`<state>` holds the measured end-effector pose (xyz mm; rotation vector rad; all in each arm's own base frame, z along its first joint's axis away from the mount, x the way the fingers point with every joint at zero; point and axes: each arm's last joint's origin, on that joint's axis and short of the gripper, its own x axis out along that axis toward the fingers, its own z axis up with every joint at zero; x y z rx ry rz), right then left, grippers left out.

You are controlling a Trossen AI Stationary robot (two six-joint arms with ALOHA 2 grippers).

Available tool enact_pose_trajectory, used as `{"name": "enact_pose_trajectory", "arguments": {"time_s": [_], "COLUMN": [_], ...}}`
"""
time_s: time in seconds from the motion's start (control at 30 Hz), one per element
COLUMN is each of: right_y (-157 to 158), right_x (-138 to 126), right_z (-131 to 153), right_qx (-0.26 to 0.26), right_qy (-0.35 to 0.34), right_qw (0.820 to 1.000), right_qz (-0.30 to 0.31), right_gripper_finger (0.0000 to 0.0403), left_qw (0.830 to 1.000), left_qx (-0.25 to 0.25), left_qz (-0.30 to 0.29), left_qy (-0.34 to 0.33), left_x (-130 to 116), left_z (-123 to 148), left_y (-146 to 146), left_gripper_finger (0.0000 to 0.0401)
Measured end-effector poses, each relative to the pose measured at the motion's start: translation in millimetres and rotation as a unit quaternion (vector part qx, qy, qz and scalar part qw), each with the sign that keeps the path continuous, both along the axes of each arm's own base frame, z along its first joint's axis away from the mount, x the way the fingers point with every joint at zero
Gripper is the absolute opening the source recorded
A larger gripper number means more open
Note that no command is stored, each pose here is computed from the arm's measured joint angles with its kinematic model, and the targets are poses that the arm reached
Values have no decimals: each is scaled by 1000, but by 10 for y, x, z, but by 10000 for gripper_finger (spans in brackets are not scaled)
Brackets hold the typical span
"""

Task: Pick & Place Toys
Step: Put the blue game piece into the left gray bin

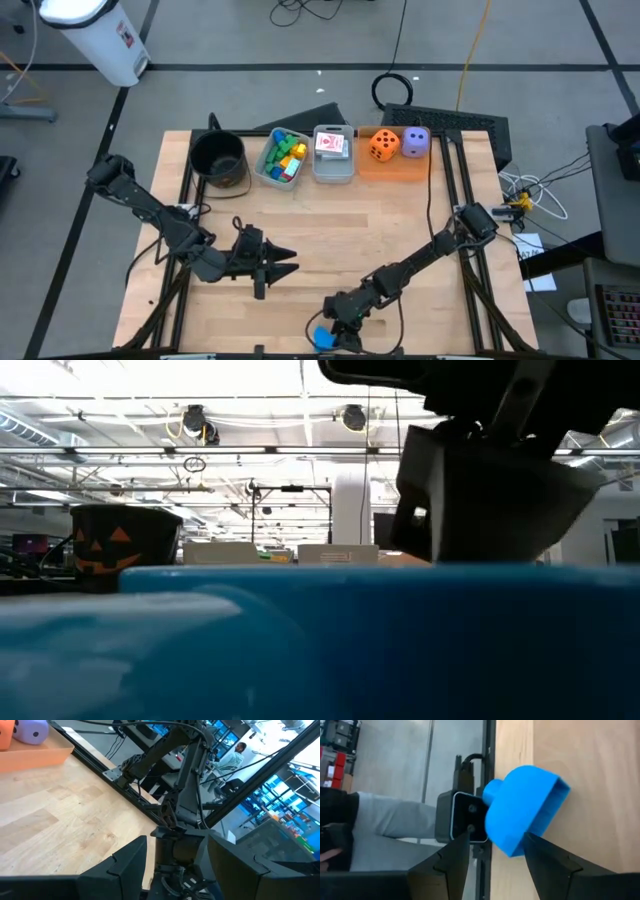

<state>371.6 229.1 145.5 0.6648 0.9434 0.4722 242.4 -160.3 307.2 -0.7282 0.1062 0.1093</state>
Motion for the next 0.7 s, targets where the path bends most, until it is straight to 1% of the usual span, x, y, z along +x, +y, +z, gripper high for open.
{"name": "enact_pose_trajectory", "arguments": {"time_s": [0.17,0.37,0.47,0.6,0.7], "right_y": [-1,63,62,68,68], "right_x": [6,32,34,55,52], "right_z": [-8,-152,-194,-159,-164], "right_qx": [1,20,20,28,27], "right_qy": [0,4,12,-4,-2], "right_qw": [1000,1000,1000,999,1000], "right_qz": [-2,-8,-11,-15,-15], "right_gripper_finger": [175,171,171,171,169], "left_qw": [1000,1000,1000,1000,1000], "left_qx": [1,0,-1,-2,-2], "left_qz": [2,2,2,3,3], "left_qy": [0,-1,-1,-1,-1], "left_x": [0,0,0,1,0], "left_z": [1,1,1,1,1], "left_y": [1,1,1,2,1], "left_gripper_finger": [214,214,214,214,214]}}
